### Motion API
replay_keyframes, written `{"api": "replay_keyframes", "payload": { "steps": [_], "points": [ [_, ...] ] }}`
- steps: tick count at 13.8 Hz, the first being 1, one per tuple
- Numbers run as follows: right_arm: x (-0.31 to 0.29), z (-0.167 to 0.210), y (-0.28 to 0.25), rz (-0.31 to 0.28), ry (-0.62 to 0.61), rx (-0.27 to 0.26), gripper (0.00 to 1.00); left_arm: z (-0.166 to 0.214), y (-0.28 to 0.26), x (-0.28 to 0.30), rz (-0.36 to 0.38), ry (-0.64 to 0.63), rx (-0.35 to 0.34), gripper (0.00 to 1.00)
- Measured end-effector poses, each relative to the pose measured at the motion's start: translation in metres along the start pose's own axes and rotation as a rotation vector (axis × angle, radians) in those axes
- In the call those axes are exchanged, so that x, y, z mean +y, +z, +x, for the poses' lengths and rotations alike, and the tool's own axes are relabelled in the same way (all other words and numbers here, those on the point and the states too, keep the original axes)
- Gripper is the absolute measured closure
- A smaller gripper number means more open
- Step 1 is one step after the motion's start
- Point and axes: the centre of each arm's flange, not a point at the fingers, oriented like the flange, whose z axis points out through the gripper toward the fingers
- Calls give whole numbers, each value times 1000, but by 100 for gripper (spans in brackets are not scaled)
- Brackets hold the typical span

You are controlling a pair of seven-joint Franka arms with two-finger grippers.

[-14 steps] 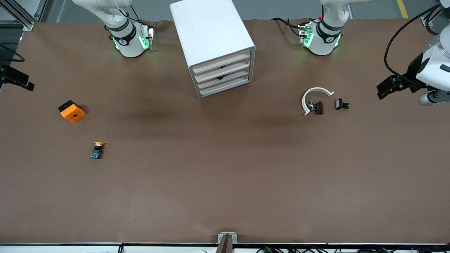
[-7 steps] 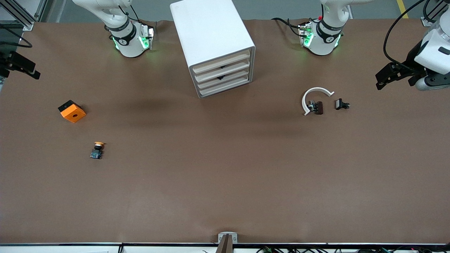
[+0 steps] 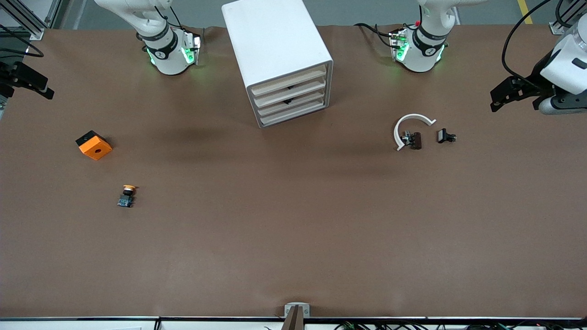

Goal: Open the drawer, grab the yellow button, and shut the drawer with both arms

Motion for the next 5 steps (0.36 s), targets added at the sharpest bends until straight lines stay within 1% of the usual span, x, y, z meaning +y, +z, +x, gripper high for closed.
{"api": "replay_keyframes", "payload": {
  "steps": [2,5],
  "points": [
    [0,0,0,0,0,3,0,-3,-2,-1,2,4,-20,0],
    [0,1,-1,1,0,6,0,-3,-6,-1,1,4,-15,0]
  ]
}}
